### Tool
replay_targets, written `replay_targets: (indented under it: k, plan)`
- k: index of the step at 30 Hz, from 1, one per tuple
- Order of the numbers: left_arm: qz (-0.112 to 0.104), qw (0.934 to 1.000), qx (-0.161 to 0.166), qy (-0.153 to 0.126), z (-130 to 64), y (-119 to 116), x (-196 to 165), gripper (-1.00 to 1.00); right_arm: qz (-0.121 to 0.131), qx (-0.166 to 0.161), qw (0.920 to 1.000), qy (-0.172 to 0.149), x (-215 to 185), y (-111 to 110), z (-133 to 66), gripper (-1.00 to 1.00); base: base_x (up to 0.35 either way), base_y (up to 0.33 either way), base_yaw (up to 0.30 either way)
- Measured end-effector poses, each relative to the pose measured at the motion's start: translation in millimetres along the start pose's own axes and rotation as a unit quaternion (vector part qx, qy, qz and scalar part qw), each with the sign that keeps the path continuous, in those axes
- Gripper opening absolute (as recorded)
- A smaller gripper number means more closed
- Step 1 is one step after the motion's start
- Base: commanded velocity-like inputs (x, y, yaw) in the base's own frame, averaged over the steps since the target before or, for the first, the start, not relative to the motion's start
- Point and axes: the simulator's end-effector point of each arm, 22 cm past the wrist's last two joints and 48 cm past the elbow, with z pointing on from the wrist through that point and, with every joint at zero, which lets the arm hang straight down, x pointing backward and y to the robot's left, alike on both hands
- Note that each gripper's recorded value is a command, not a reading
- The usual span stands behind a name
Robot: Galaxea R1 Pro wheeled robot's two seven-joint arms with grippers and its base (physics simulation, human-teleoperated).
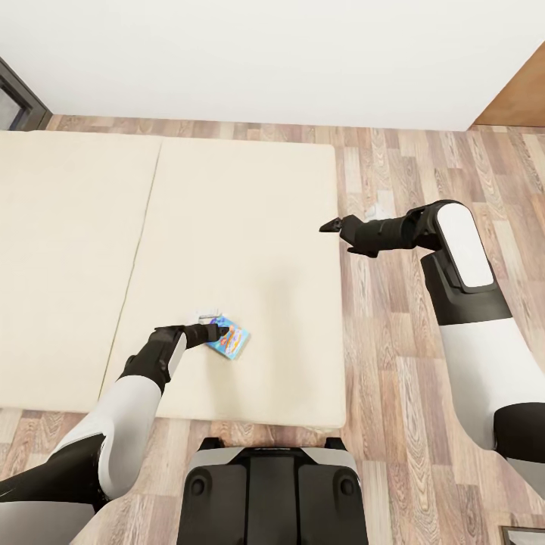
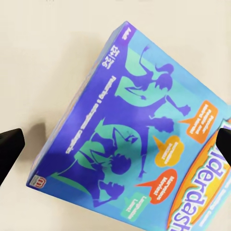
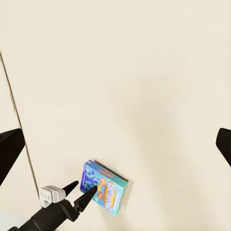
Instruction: Put all the toys in the child's room - the three board games (two on the bed and one on the table), the two jigsaw puzzles on the table, and the tennis ball on the table - inside the toy box on the table in the child's room.
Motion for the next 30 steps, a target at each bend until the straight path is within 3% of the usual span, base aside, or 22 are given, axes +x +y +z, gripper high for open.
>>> replay_targets:
  k: [11, 30]
  plan:
    - [-0.001, 1.0000, 0.000, 0.000, -0.1, 0.7, -0.2, 1.00, 0.000, 0.000, 1.0000, 0.000, 0.2, -0.2, 0.0, 1.00, 0.000, -0.144, 0.000]
    - [-0.002, 1.0000, -0.001, -0.001, -0.2, 1.8, -0.3, 1.00, 0.000, 0.001, 1.0000, 0.000, 0.1, -0.4, 0.1, 1.00, 0.000, -0.026, 0.000]
